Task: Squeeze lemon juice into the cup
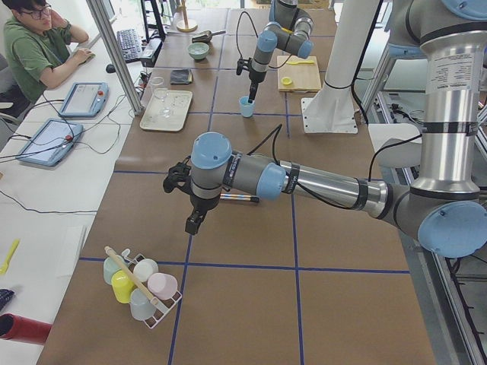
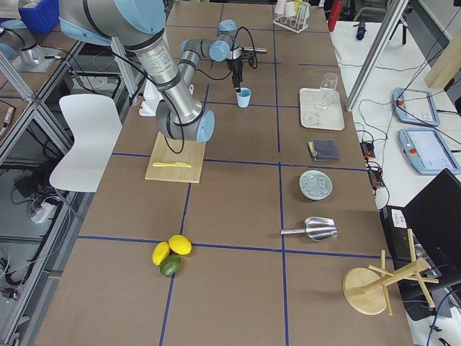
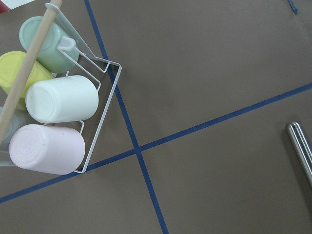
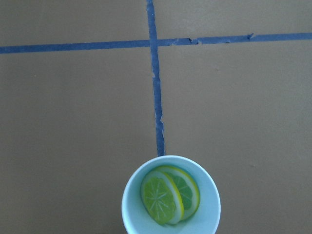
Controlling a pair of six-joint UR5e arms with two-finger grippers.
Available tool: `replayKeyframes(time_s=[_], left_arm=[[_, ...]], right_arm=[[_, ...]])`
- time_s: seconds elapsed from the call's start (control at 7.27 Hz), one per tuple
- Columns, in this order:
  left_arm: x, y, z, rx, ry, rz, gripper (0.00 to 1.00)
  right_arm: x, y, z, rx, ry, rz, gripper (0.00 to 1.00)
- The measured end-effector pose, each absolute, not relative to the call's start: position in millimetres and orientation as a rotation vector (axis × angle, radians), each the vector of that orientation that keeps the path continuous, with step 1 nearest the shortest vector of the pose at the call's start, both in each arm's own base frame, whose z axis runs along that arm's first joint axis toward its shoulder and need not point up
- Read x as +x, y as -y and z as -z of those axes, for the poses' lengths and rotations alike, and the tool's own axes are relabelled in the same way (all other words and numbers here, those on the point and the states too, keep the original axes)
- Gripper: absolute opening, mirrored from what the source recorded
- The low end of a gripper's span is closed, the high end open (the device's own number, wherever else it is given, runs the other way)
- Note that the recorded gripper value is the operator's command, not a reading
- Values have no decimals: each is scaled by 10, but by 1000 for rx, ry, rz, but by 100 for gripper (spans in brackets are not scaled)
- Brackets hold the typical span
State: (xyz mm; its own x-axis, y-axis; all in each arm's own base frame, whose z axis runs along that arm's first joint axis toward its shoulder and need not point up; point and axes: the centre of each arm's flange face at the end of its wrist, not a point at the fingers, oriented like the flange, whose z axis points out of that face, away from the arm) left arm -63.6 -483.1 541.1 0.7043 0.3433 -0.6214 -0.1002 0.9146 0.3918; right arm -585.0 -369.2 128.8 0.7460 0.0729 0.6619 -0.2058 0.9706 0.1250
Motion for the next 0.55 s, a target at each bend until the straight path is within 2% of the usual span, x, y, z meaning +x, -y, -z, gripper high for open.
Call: replayKeyframes(time_s=[0.28, 0.55], left_arm=[[-636, 4836, -5378, 349, -752, -253, 100], [-635, 4876, -5208, 393, -752, -269, 100]], right_arm=[[-5377, 4007, -1521, 228, 706, -55, 100], [-4536, 4687, -1938, 235, 683, 67, 100]])
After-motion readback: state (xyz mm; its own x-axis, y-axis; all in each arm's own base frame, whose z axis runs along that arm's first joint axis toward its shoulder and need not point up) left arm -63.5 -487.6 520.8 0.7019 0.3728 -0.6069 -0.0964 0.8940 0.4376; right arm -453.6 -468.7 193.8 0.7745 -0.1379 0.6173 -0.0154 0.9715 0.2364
